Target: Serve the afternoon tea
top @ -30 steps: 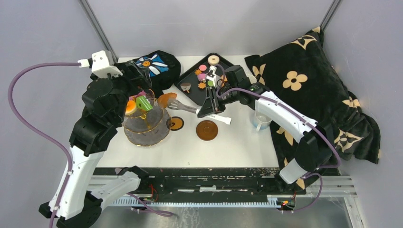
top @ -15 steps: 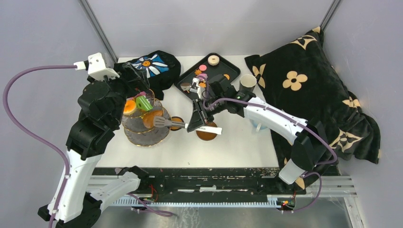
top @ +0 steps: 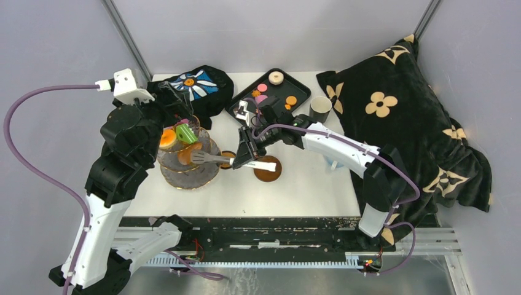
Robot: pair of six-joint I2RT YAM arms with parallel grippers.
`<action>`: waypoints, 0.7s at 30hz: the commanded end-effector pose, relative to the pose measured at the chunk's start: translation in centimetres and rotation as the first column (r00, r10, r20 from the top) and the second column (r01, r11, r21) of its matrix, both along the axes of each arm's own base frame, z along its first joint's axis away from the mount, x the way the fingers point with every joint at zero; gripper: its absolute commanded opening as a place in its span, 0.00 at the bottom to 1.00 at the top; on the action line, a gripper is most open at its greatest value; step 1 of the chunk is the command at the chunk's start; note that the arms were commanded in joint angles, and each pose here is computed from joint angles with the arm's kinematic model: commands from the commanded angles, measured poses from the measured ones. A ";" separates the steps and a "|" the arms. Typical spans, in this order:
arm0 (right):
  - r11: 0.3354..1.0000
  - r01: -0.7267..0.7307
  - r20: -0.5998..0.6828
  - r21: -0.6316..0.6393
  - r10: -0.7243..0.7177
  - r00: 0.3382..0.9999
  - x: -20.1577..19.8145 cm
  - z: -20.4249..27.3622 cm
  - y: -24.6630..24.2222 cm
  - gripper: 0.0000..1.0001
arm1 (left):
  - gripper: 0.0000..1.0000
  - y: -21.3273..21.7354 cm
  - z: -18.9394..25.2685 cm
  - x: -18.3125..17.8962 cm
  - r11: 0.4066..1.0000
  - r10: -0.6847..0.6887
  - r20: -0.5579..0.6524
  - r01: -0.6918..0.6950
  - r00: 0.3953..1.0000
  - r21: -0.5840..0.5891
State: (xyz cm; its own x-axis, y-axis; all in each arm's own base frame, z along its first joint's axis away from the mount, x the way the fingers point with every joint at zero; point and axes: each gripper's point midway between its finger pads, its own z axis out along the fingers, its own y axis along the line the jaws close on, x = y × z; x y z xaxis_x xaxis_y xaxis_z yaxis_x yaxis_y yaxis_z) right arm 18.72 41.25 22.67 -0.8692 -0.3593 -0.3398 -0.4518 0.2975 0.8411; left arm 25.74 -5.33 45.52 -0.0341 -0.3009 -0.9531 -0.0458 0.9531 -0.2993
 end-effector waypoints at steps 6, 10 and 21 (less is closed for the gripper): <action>0.984 0.014 0.020 0.178 -0.017 1.000 0.4 3.9 4.5 0.01 | 0.99 0.5 2.0 -0.8 0.999 0.008 0.055 -0.006 0.998 -0.033; 0.979 0.036 -0.003 0.202 -0.036 0.999 0.3 4.1 5.7 0.01 | 0.99 0.6 1.8 -0.8 1.000 0.012 0.051 -0.010 0.999 -0.028; 0.950 0.157 -0.126 0.268 -0.127 0.984 0.1 3.7 8.1 0.01 | 0.99 0.6 1.8 -0.9 1.000 0.004 0.050 -0.003 0.999 -0.025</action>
